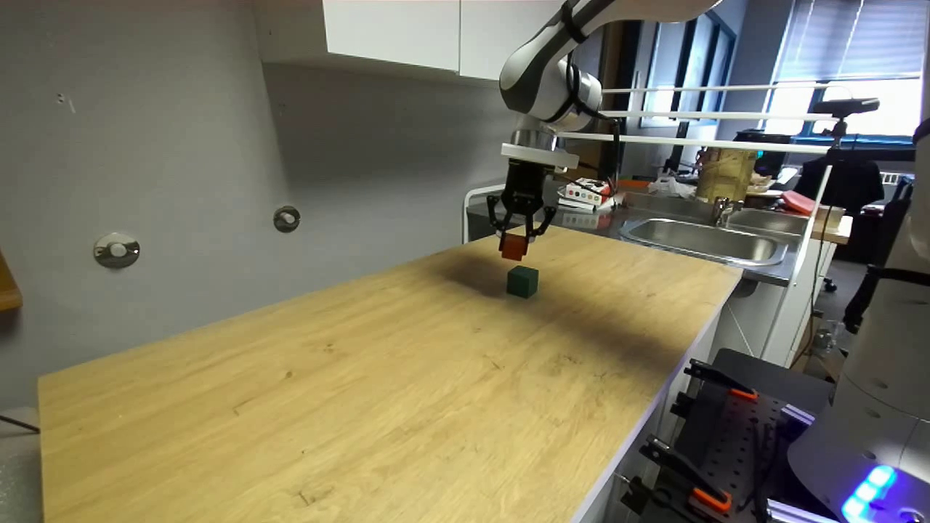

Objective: Put the orange block on the green block

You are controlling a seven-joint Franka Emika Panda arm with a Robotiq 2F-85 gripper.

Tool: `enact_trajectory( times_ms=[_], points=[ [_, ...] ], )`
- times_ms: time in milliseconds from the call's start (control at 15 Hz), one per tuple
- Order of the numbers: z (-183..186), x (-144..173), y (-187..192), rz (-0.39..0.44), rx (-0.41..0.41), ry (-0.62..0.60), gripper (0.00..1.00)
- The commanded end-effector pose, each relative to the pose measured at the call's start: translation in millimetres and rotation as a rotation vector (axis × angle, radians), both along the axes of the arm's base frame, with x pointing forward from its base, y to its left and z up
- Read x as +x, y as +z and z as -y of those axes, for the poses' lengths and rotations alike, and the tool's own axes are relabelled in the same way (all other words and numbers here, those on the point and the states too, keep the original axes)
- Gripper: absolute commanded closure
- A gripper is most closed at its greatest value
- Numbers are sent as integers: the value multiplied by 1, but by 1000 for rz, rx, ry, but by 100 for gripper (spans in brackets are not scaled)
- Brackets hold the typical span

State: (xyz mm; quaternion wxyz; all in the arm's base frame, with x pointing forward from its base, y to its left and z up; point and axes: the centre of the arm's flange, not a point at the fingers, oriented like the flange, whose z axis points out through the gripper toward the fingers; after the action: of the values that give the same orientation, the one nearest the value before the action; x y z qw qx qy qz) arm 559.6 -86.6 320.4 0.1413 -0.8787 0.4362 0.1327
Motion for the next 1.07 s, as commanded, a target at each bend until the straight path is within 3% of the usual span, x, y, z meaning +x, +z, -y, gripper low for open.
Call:
enact_trajectory(
  times_ms=[0,533,1000],
  points=[
    [19,20,-9,-18,30,0,81],
    [59,21,-24,-67,30,-50,81],
    [53,26,-45,-112,38,-43,81]
  ],
)
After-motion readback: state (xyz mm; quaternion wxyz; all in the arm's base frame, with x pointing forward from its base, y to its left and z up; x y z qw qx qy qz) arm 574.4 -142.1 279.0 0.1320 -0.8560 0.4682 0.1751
